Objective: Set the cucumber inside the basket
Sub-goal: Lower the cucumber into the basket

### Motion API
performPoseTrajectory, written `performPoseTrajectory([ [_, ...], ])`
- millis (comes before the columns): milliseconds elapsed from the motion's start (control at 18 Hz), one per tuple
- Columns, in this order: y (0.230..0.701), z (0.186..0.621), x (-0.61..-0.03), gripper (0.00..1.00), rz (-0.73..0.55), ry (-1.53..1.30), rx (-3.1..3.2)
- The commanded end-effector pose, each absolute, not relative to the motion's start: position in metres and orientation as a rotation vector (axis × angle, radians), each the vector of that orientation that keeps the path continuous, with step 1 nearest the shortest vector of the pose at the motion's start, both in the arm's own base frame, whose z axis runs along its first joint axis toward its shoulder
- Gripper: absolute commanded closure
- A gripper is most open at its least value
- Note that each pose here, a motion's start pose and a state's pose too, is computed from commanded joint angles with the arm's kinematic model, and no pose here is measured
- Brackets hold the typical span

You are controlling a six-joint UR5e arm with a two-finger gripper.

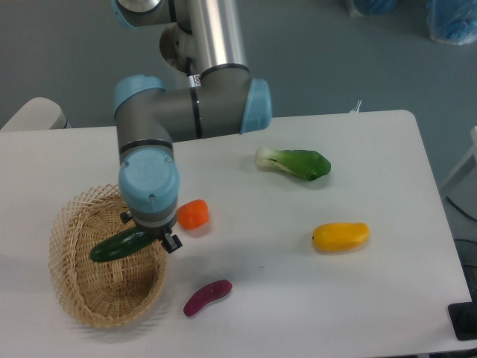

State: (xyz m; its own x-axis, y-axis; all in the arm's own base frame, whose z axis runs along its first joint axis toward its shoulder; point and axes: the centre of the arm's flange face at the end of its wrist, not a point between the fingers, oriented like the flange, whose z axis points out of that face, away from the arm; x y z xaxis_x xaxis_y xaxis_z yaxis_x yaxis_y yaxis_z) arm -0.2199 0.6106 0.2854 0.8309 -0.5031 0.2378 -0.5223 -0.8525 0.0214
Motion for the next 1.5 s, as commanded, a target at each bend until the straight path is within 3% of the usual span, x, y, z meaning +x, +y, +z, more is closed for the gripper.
performPoseTrajectory([
  [667,0.610,0.251,-0.182,0.72,0.324,-0.871,2.911],
  [833,0.612,0.256,-0.182,0.54,0.313,-0.898,2.926],
  [944,0.612,0.257,-0.182,0.24,0.313,-0.896,2.930],
  [1000,0.614,0.256,-0.177,0.04,0.315,-0.892,2.932],
  [1056,0.621,0.257,-0.170,0.00,0.295,-0.911,2.942],
  [1500,0.641,0.279,-0.161,0.00,0.242,-0.962,2.965],
])
